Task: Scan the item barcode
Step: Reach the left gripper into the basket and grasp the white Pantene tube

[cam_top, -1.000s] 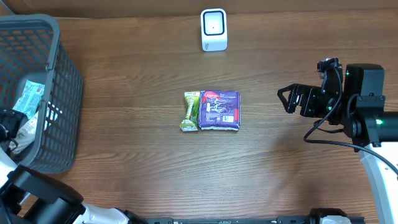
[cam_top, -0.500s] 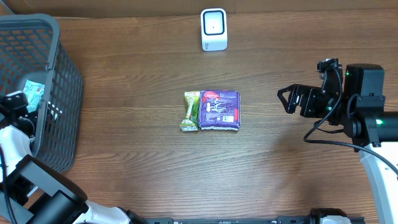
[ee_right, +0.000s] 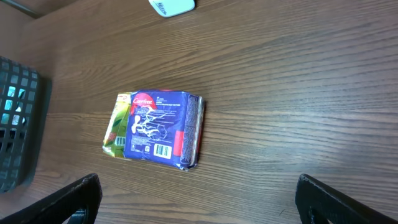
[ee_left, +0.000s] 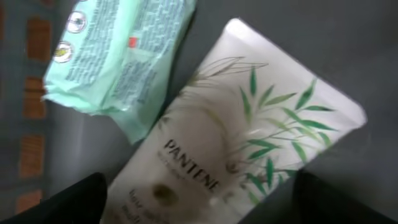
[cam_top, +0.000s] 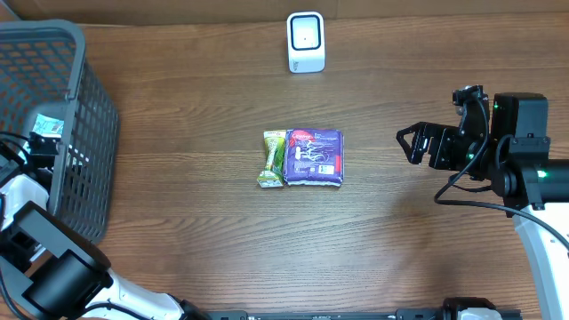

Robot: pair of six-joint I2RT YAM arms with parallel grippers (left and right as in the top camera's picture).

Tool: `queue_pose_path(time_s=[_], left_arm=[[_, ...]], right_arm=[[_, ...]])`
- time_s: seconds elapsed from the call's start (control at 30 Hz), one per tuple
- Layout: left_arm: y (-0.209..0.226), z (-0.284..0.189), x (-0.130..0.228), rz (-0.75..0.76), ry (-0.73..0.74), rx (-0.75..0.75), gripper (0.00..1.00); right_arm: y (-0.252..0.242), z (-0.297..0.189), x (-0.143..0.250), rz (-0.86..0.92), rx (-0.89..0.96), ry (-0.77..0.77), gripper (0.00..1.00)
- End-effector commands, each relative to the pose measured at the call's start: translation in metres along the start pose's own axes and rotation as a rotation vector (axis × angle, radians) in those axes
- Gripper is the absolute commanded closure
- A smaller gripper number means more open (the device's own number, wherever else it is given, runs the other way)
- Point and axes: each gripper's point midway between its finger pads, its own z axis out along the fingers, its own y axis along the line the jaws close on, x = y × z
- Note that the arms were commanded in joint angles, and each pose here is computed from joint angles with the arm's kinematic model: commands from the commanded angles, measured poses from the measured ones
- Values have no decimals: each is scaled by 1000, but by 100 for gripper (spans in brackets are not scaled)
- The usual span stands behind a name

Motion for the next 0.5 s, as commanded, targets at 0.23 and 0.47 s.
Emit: queue_pose_path(time_s=[0.23,0.47], left_arm=[[-22,26,32,-144,123,51,96],[-25,14,12,-352,87,54,96]], right_arm=[[3,-4,-6,-17,0,-21,0],[3,-4,-6,-18,-1,-21,0]])
